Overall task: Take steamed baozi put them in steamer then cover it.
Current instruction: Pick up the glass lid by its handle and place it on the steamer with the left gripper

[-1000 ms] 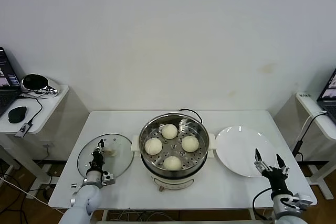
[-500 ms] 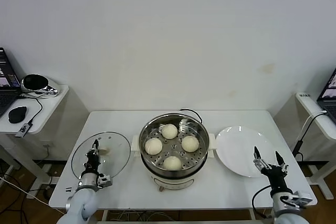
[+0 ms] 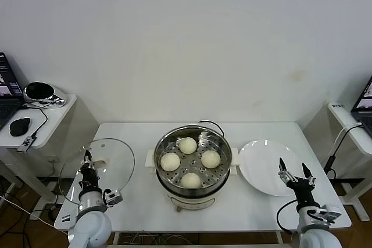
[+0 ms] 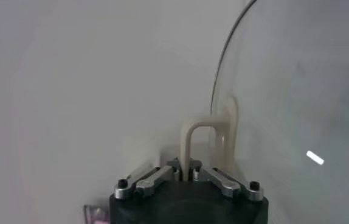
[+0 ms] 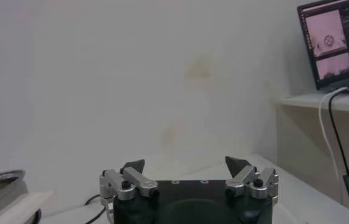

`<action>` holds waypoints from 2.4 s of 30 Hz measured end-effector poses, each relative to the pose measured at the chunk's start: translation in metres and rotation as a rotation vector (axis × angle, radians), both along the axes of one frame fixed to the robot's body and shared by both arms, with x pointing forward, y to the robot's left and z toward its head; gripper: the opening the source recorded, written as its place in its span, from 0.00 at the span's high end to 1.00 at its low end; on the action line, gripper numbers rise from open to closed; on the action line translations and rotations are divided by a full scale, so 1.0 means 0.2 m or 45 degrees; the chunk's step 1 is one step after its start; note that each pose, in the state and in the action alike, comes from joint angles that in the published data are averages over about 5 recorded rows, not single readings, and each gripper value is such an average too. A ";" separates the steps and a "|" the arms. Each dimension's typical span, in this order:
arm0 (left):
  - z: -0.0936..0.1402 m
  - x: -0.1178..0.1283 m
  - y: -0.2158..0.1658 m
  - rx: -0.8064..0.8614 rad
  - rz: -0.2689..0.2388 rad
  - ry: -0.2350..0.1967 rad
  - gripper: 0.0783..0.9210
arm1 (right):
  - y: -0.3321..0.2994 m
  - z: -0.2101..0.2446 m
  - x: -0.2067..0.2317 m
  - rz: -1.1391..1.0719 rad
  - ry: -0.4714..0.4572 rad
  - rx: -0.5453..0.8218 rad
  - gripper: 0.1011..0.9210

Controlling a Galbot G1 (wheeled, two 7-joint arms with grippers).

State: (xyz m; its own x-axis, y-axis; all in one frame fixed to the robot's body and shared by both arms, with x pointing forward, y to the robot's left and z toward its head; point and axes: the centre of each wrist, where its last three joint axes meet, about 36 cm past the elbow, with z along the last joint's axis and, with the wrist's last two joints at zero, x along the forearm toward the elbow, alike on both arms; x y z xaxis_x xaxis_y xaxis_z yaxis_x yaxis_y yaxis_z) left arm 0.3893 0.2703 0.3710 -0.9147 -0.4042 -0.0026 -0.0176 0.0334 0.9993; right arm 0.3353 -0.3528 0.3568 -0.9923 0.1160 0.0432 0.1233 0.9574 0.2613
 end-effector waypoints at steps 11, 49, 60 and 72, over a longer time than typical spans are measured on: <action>0.34 -0.02 -0.31 -0.046 0.028 -0.093 0.93 | -0.01 0.00 0.06 -0.014 0.022 -0.039 0.12; 0.45 0.10 -1.45 -0.101 -0.491 -0.014 0.93 | -0.07 -0.13 0.12 -0.083 0.110 -0.058 0.12; 0.42 0.10 -1.45 -0.062 -0.460 0.052 0.93 | -0.05 -0.15 0.14 -0.076 0.117 -0.062 0.12; 0.39 0.10 -1.43 -0.036 -0.435 0.121 0.93 | -0.04 -0.17 0.15 -0.068 0.124 -0.069 0.12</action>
State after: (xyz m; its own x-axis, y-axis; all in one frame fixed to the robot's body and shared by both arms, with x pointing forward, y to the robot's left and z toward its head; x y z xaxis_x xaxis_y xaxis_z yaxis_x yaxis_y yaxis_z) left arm 0.4096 -0.0165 0.4489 -0.9927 -0.0738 0.0957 0.0922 0.0487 0.9945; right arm 0.3651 -0.3600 0.3229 -0.9760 0.1736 0.1311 0.1969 0.9612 0.1933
